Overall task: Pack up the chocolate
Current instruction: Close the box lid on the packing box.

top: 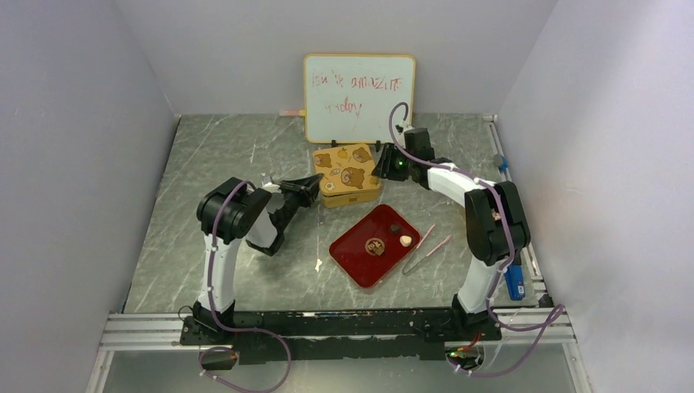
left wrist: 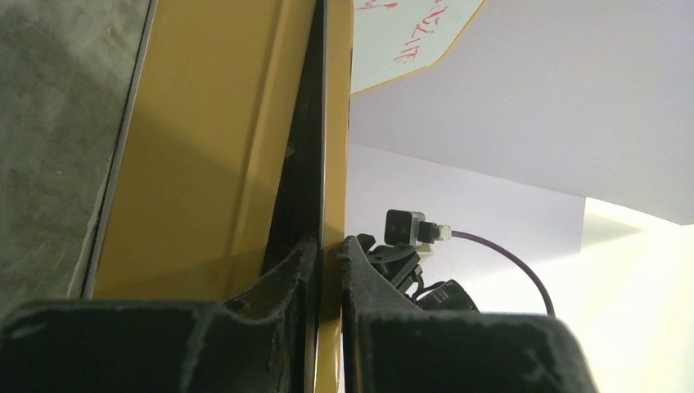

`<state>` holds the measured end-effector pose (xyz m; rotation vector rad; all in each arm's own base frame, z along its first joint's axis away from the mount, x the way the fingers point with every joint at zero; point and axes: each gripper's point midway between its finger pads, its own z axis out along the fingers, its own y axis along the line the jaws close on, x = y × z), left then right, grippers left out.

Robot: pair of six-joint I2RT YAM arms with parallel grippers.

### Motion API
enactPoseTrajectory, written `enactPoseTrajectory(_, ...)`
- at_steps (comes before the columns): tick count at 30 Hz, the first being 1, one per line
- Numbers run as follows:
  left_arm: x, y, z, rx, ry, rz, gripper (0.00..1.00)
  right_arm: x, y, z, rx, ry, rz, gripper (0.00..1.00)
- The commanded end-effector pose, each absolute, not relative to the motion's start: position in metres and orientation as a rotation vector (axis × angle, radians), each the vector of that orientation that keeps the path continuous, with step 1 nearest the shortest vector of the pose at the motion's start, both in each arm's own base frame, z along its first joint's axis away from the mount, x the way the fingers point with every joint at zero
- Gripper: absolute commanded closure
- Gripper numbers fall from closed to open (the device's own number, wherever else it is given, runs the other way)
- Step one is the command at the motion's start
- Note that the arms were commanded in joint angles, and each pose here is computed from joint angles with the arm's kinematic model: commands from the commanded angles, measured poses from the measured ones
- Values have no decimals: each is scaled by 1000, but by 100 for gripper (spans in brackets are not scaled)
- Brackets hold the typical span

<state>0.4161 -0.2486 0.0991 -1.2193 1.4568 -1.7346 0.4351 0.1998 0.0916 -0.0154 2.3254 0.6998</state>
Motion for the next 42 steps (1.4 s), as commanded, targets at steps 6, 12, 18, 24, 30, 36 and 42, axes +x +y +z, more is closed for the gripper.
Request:
enactPoseTrajectory(6,394,-258,135,-991,1344,-1895,95,433,204,74,-54,2350,655,59)
enactPoseTrajectory(12,391,-261,128,-986,1374,-1890,93,429,208,67,-63,2367,646,59)
enactPoseTrajectory(18,387,-262,120,-982,1411,-1883,83,425,208,59,-61,2385,636,59)
enactPoseTrajectory(24,380,-257,113,-987,1444,-1857,72,423,207,55,-56,2394,628,59)
enactPoseTrajectory(30,378,-247,112,-987,1455,-1832,63,423,207,52,-57,2398,628,59)
enactPoseTrajectory(36,380,-236,113,-987,1454,-1801,54,425,209,50,-60,2406,629,59)
enactPoseTrajectory(42,379,-229,108,-995,1483,-1762,50,427,208,48,-58,2407,619,60)
